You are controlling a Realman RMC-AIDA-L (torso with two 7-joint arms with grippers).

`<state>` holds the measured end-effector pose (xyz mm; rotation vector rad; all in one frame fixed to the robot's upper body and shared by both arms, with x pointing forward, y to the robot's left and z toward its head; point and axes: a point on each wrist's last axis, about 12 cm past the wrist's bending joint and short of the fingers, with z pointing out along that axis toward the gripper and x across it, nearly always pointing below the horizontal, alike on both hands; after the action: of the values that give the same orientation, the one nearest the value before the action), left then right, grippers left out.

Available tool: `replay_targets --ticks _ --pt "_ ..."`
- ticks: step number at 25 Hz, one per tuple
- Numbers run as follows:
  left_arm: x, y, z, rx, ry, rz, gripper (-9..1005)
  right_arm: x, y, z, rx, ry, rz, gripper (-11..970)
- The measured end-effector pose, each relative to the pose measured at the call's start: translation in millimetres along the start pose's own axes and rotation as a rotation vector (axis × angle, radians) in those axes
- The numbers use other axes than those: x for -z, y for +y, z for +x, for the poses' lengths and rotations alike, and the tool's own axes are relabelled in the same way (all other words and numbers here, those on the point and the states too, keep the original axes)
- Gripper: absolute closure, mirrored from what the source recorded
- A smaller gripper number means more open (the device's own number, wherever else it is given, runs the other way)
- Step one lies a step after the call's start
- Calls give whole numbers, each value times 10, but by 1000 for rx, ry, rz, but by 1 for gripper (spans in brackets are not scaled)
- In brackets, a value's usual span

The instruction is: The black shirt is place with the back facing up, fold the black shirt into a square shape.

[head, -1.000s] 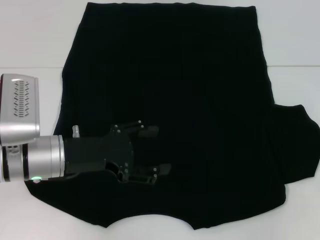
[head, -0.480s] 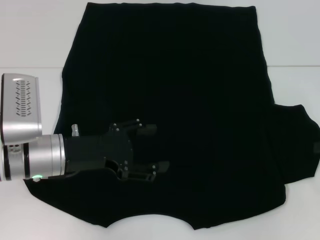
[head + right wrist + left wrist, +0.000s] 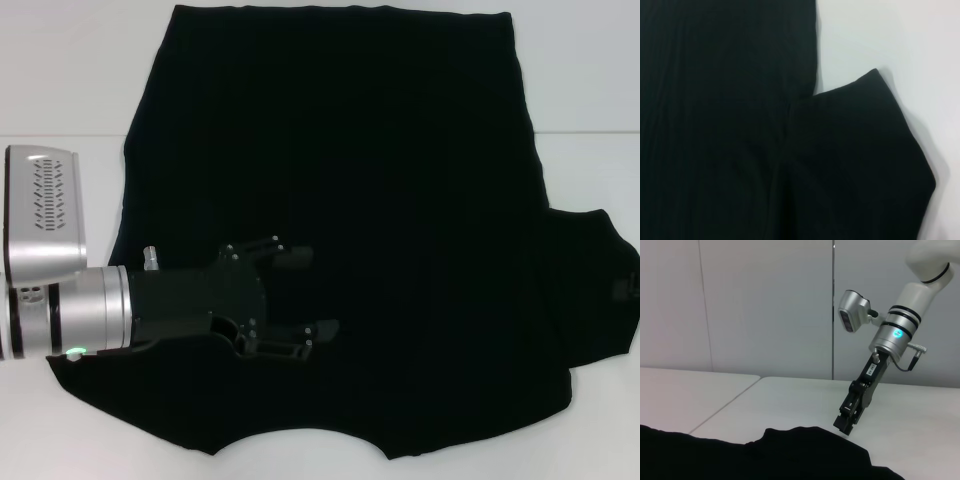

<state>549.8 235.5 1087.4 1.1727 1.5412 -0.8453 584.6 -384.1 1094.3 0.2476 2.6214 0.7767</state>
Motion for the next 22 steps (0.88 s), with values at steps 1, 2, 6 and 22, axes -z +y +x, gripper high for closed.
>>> replay_targets --ticks 1,2,6,22 --pt "0 0 0 0 0 0 77 -15 6 -2 1 -1 2 189" --pt "0 0 0 1 0 0 77 -24 8 -5 1 -4 6 191" --pt "7 1 3 5 -1 -3 78 -60 30 -16 6 -6 17 196" --pt "41 15 28 15 1 -30 83 -124 133 -73 38 4 54 653"
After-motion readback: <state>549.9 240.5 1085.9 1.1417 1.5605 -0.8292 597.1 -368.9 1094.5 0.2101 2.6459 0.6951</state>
